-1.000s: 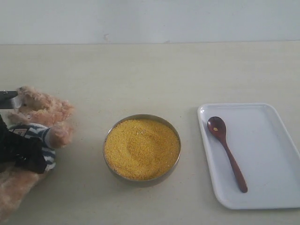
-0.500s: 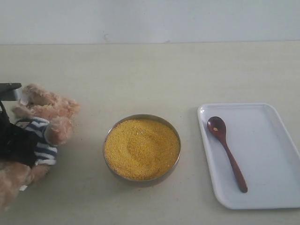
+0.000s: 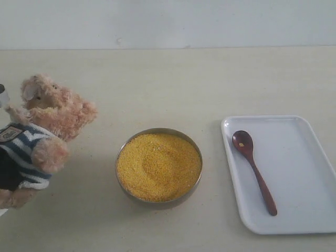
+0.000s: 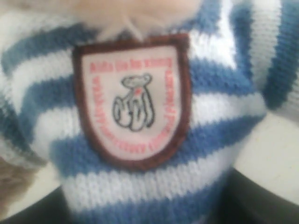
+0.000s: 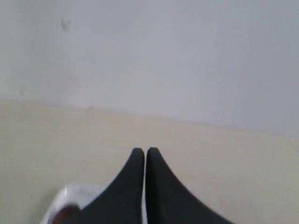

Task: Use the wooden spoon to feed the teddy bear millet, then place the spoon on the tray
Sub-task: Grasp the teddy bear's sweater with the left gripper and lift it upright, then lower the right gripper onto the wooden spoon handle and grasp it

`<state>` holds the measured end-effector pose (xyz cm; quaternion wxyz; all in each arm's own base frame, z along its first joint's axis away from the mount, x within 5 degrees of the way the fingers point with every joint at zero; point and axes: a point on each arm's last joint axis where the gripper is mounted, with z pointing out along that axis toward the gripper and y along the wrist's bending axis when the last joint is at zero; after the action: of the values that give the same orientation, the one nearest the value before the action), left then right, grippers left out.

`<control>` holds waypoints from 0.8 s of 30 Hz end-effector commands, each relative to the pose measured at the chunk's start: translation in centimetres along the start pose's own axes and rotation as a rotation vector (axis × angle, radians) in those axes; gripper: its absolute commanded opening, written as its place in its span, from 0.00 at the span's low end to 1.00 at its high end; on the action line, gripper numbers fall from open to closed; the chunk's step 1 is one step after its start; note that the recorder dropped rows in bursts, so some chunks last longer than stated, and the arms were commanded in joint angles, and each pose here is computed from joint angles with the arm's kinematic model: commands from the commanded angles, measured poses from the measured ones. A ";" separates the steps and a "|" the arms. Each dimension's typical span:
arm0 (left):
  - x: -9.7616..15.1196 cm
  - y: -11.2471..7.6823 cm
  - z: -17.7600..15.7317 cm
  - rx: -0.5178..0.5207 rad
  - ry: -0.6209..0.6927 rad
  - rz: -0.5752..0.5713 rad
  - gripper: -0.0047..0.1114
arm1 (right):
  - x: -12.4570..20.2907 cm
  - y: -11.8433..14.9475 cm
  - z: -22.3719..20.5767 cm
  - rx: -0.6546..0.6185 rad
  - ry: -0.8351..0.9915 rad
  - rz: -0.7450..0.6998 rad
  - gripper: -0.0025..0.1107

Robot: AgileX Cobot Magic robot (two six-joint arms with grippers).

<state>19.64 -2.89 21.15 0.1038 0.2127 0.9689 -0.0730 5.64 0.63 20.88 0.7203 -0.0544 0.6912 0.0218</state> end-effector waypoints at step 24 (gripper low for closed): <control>-0.3 -0.8 -0.8 0.015 -0.147 0.071 0.07 | -5.7 3.8 16.4 -0.075 1.202 -0.290 0.03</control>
<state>19.34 -3.49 21.91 0.1625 0.2418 0.9519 -0.0953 20.58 4.98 28.99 0.3070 -0.1398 0.9387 -0.0713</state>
